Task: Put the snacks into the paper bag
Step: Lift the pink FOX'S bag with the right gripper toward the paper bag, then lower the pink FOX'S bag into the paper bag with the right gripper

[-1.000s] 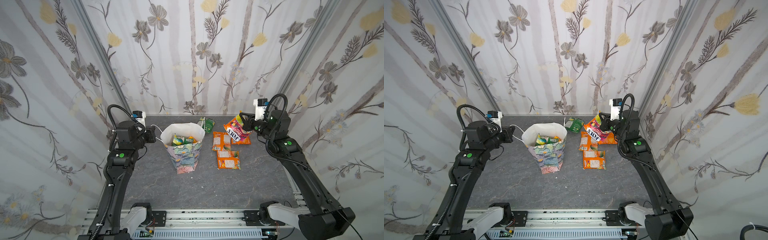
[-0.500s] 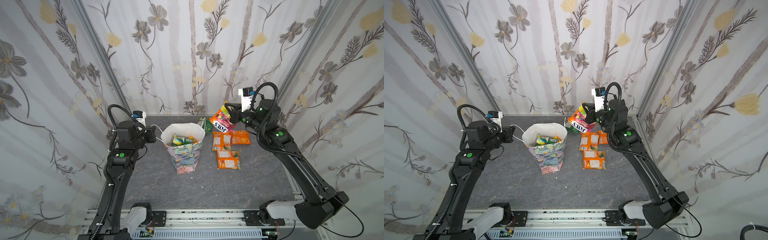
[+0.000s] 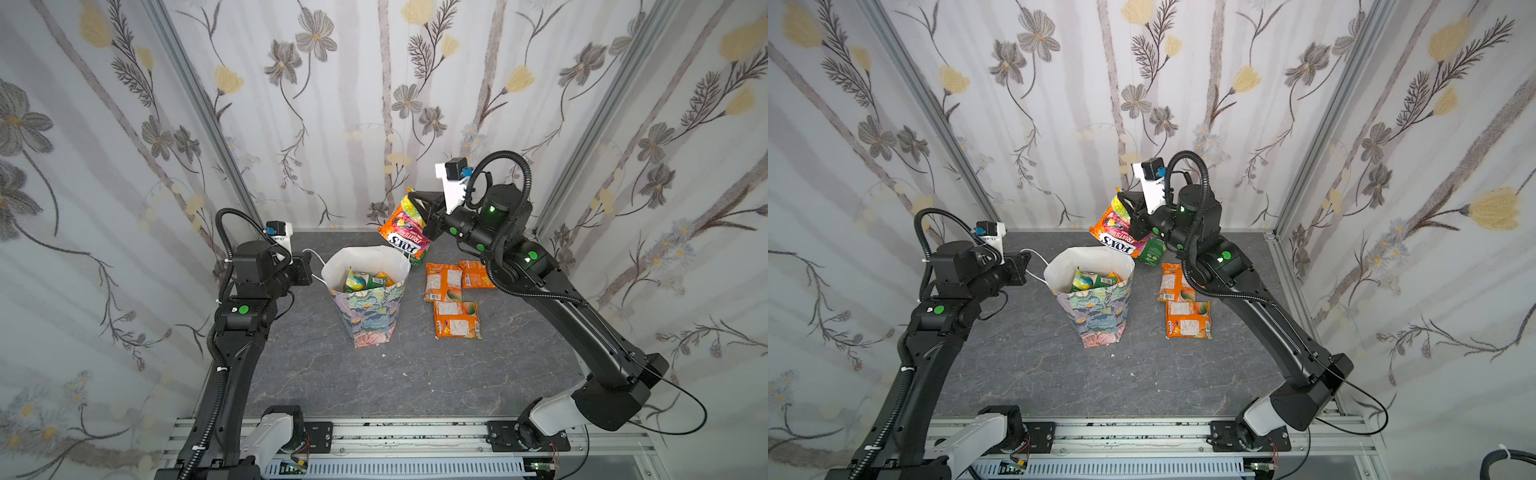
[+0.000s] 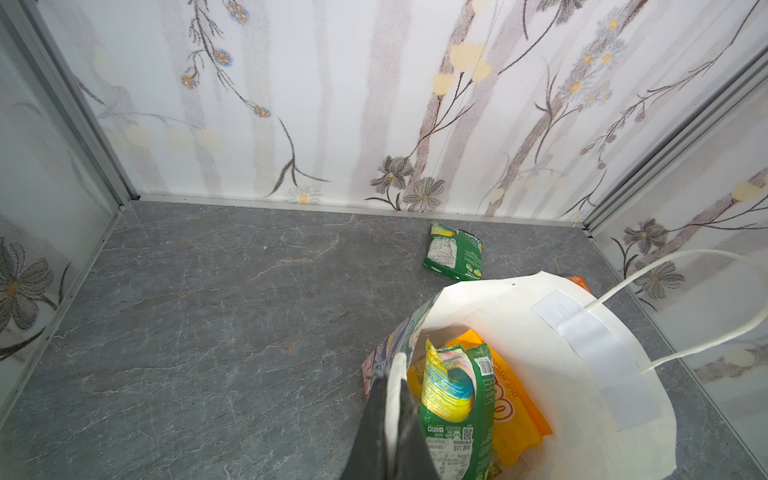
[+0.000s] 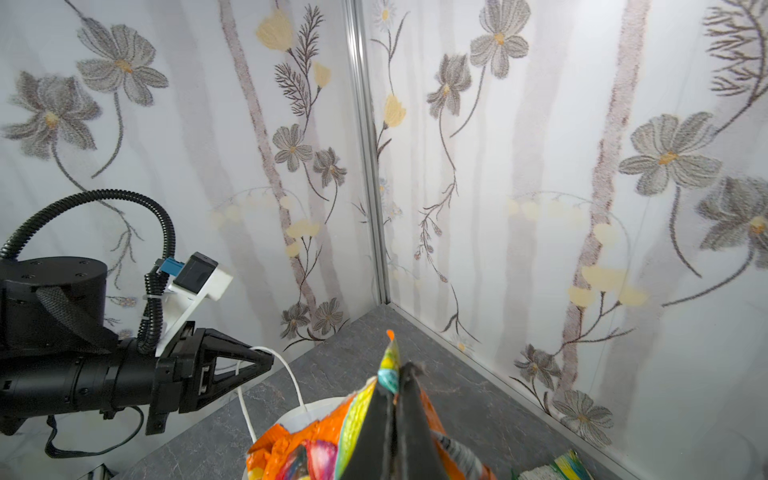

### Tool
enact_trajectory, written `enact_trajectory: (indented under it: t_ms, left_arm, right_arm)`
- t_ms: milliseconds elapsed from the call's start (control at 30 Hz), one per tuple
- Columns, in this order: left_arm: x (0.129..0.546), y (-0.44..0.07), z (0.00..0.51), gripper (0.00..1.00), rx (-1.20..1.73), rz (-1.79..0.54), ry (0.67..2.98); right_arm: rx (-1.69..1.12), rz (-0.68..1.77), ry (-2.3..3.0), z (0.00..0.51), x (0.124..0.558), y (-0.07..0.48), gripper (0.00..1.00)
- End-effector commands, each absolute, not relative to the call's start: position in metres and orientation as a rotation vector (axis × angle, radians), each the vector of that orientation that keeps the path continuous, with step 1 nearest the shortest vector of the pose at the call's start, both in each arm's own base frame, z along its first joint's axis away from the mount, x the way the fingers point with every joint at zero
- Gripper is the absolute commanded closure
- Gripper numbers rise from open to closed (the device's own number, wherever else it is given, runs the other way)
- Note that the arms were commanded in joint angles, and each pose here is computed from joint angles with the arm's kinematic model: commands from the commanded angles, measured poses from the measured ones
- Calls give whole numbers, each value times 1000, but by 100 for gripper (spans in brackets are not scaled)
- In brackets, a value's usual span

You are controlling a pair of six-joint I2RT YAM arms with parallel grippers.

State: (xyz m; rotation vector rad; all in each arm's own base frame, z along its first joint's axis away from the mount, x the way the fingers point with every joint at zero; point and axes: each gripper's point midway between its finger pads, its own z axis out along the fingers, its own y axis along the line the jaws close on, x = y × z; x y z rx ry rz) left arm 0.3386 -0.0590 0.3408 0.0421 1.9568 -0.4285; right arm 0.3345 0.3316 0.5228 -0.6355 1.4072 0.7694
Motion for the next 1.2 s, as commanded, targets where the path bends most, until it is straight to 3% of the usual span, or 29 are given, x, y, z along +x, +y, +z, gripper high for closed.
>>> enact_trajectory:
  t_ms: [0,267,567,1167]
  left_arm:
    - [338,-59,351,100,66,-417,1923]
    - [337,-59,349,100,66,-412,1924]
    - [336,-56,349,100,60,-397,1920]
    - [336,-55,345,100,54,-387,1925]
  right_arm:
    - [-649,711,1334,541,334,344,100]
    - [-741,692,1350,522,341,390,100]
    - [-840,493,1473,470,353,431,100]
    - [-937,223,1610,403,369,437,100]
